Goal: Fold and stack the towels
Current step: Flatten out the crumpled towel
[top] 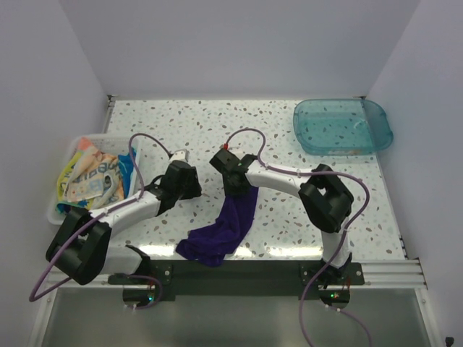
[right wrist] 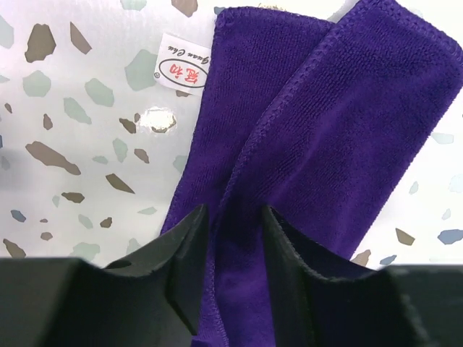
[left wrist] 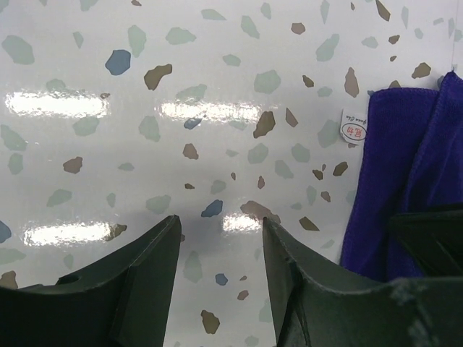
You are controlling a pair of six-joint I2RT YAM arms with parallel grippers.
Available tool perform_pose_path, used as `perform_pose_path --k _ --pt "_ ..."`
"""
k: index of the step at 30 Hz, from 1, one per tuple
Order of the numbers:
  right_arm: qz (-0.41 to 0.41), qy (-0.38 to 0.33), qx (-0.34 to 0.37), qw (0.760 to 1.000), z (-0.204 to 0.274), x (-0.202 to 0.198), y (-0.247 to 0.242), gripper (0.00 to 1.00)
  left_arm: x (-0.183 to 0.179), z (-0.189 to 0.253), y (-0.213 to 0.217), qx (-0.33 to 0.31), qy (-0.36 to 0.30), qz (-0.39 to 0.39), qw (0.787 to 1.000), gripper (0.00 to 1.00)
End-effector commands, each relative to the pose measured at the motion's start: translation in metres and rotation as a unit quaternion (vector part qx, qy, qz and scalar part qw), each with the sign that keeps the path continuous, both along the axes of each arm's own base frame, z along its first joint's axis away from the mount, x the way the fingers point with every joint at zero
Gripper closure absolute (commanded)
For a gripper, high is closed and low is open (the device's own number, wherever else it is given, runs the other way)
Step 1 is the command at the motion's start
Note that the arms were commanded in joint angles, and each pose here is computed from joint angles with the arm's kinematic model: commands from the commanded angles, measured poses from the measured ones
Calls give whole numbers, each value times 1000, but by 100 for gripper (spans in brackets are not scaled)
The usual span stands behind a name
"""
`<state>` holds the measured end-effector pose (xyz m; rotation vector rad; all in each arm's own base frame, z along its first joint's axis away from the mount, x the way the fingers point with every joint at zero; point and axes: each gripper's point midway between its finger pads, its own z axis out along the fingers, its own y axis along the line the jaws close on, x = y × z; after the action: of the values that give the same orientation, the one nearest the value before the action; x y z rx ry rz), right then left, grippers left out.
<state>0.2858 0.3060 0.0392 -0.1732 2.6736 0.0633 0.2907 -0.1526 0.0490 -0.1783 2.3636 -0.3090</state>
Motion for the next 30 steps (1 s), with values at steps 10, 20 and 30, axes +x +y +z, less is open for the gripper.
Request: perform_pose_path --k 10,20,30 --pt "-6 -8 -3 1000 8 1 12 81 -4 5 -2 -8 -7 -20 1000 45" --pt "-8 -13 -16 1000 11 -3 0 100 -6 6 -9 -21 1 -30 999 45" --pt "-90 -64 -38 993 37 -19 -96 100 -3 19 -26 -53 1 -52 997 45"
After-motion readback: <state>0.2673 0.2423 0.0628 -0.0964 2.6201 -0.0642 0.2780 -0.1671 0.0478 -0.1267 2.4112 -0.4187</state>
